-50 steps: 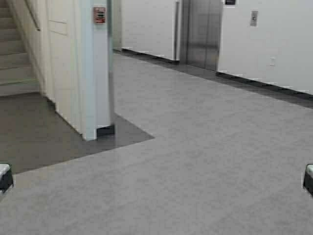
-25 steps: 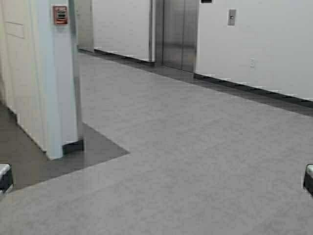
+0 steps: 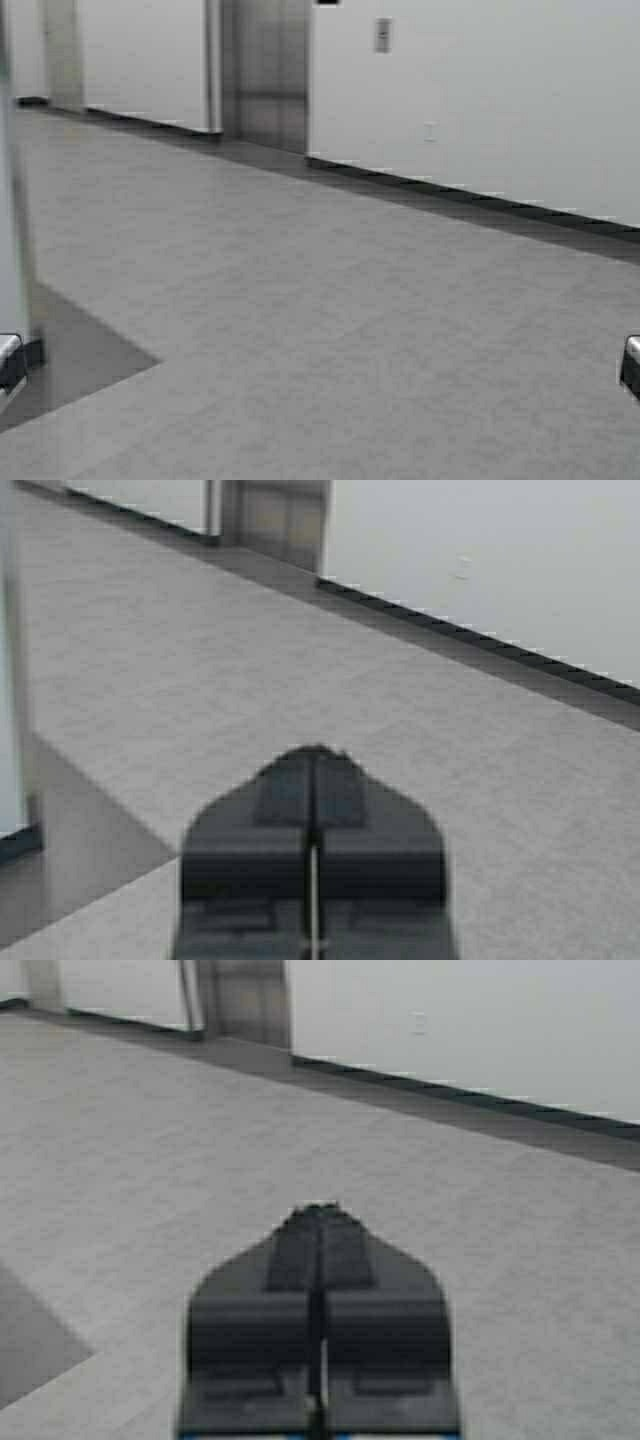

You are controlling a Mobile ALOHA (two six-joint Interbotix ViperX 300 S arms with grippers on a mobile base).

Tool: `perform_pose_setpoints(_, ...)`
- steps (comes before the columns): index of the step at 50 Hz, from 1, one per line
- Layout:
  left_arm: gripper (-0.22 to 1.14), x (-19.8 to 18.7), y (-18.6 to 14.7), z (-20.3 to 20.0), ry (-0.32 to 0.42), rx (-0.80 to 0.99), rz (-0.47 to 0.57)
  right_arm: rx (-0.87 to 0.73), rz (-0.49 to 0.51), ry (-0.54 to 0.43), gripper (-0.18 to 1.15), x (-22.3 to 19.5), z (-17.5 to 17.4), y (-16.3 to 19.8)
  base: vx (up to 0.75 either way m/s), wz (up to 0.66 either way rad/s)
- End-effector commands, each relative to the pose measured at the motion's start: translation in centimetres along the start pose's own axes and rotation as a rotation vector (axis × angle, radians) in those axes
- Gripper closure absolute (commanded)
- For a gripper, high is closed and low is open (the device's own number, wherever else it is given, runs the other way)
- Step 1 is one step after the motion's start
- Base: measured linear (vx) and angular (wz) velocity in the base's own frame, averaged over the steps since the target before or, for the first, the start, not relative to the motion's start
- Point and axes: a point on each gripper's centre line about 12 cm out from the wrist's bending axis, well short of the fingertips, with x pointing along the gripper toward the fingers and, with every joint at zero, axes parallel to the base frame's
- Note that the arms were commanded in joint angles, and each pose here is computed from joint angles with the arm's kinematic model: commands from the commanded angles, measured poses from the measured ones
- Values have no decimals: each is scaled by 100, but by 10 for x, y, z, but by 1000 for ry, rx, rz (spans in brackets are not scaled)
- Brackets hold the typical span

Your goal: Navigate to elevator, push the call button, then enter the elevator

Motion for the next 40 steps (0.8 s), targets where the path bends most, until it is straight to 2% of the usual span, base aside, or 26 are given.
perform_pose_setpoints(1, 89, 1, 0, 2, -9, 6, 1, 1, 4, -24, 92, 3, 8, 1, 71, -33)
perform_pose_setpoints(19, 89, 2, 0, 4, -16, 9, 1, 3, 7, -44, 92, 3, 9, 1, 69, -21)
perform_pose_setpoints(27, 89, 0, 1, -2, 4, 5, 3, 3, 6, -32, 92, 4, 7, 1, 75, -11)
perform_pose_setpoints(40, 89, -4, 0, 0, -12, -5, 0, 9, 6, -29, 92, 5, 7, 1, 71, -16)
